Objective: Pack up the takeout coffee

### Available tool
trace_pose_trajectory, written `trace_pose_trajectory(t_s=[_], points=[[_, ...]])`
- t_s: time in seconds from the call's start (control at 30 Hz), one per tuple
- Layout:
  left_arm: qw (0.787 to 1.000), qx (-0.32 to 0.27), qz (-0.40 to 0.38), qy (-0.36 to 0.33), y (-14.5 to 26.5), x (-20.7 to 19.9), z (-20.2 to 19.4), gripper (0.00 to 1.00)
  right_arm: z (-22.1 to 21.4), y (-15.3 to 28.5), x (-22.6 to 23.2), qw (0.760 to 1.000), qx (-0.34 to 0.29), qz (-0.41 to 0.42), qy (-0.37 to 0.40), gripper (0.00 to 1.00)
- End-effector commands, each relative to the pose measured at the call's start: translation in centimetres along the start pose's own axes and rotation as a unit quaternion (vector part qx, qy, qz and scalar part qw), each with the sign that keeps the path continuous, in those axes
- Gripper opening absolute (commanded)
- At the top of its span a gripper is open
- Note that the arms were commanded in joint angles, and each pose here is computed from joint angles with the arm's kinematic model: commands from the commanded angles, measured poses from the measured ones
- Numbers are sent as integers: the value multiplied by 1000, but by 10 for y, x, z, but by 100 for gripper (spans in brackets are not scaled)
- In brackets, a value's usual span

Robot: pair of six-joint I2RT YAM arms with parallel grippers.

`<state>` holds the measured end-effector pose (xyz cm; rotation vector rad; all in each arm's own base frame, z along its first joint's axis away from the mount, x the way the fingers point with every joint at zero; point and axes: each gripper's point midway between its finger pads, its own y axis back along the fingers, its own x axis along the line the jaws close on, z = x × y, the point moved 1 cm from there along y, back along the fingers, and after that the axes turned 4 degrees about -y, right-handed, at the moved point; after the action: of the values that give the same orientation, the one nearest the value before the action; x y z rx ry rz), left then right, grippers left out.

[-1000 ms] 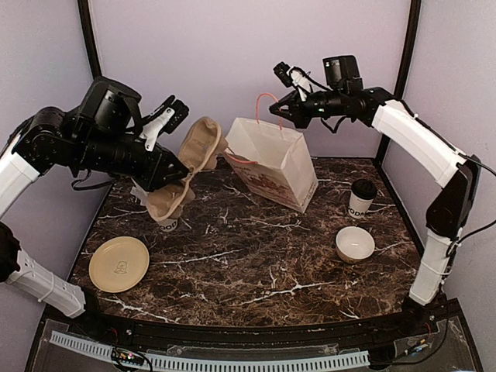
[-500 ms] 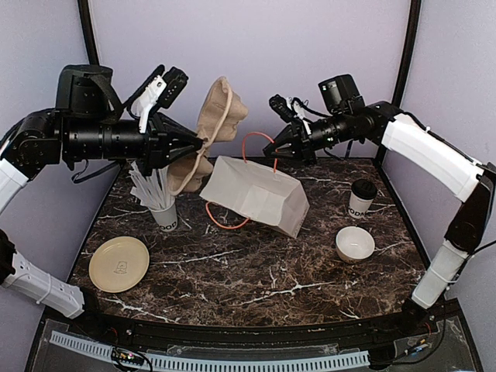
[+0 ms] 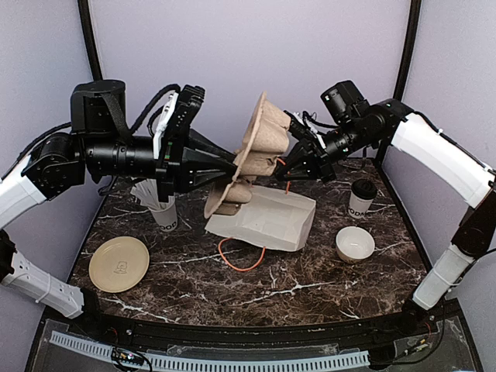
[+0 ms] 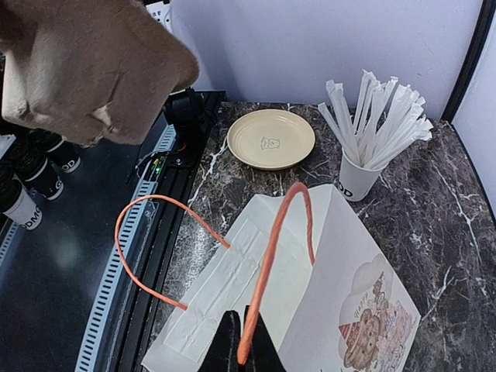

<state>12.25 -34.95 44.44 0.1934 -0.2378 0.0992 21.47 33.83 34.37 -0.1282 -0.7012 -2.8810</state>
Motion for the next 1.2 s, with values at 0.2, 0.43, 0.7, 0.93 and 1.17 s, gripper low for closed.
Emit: trace_pose_trajectory(t_s=[0.2, 0.43, 0.7, 0.93, 1.17], points=[[994, 23, -63, -90, -44, -37, -16, 17, 12, 19, 41, 999, -9, 41, 20, 0], [988, 32, -64, -140, -56, -53, -20, 16, 26, 29, 57, 997, -36, 60, 22, 0], [980, 75, -63, -172, -75, -54, -51, 16, 18, 30, 67, 997, -33, 73, 21, 0], [979, 64, -58, -186, -89, -54, -62, 15, 13, 31, 76, 995, -37, 88, 19, 0], [980, 96, -59, -162, -107, -47, -91, 14, 7, 32, 82, 995, -37, 90, 22, 0]])
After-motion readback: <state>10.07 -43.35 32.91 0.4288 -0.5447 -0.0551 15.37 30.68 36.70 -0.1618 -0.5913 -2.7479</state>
